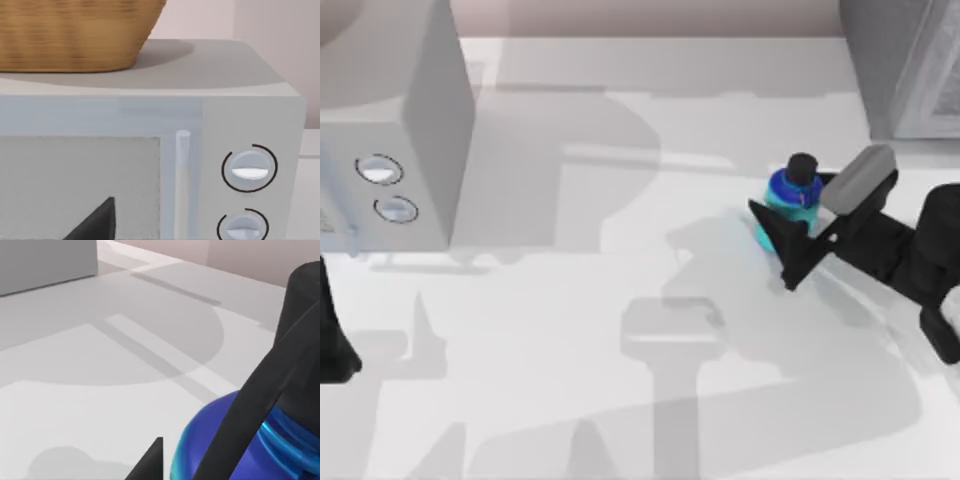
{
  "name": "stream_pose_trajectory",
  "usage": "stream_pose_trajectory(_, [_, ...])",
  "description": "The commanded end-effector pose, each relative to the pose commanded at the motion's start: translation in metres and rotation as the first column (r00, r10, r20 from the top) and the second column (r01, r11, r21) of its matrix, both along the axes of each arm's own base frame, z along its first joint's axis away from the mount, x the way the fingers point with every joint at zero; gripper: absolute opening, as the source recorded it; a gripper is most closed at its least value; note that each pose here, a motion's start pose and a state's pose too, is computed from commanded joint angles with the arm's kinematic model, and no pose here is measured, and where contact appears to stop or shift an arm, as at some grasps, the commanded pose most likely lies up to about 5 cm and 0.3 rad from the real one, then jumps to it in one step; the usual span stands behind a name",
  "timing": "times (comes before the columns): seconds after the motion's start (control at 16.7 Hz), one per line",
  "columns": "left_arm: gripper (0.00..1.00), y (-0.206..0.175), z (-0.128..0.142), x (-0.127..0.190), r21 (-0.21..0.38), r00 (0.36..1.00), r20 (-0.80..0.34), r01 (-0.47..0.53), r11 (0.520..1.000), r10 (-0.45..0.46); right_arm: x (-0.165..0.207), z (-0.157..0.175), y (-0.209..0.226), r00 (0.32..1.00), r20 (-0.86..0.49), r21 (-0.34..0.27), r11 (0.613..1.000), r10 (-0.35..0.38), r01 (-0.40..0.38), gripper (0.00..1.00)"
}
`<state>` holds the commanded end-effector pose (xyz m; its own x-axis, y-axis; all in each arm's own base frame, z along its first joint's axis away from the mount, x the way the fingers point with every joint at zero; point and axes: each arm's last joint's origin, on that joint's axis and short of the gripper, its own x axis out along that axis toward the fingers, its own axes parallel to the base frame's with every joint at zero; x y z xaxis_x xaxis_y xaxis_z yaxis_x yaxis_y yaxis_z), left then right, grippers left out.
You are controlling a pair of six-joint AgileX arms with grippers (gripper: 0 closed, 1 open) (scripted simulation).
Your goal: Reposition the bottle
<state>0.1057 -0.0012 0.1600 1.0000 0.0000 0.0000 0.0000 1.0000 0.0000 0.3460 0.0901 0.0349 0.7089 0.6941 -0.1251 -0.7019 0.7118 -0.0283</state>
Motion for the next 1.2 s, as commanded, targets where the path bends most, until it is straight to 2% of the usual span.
stream_pose_trajectory(0.24, [1.0, 0.0, 0.0, 0.0, 0.0, 1.0, 0.0, 0.0, 1.0, 0.0, 0.019, -0.005, -0.071, 0.998, -0.055, -0.075, 0.997, 0.01, -0.014, 0.0])
stream_pose_trajectory(0.36, [1.0, 0.0, 0.0, 0.0, 0.0, 1.0, 0.0, 0.0, 1.0, 0.0, 0.02, -0.007, -0.123, 0.994, -0.108, -0.083, 0.996, 0.008, -0.017, 0.0])
stream_pose_trajectory(0.54, [1.0, 0.0, 0.0, 0.0, 0.0, 1.0, 0.0, 0.0, 1.0, 0.0, 0.004, -0.003, -0.206, 0.987, -0.159, -0.037, 0.999, -0.001, -0.005, 0.0])
stream_pose_trajectory(0.78, [1.0, 0.0, 0.0, 0.0, 0.0, 1.0, 0.0, 0.0, 1.0, 0.0, -0.034, 0.02, -0.289, 0.996, -0.089, 0.035, 0.999, -0.026, 0.029, 0.0])
stream_pose_trajectory(0.96, [1.0, 0.0, 0.0, 0.0, 0.0, 1.0, 0.0, 0.0, 1.0, 0.0, -0.053, 0.037, -0.318, 0.999, -0.014, 0.044, 0.998, -0.042, 0.042, 0.0])
stream_pose_trajectory(1.2, [1.0, 0.0, 0.0, 0.0, 0.0, 1.0, 0.0, 0.0, 1.0, 0.0, -0.055, 0.04, -0.321, 0.999, -0.002, 0.043, 0.998, -0.044, 0.044, 0.0])
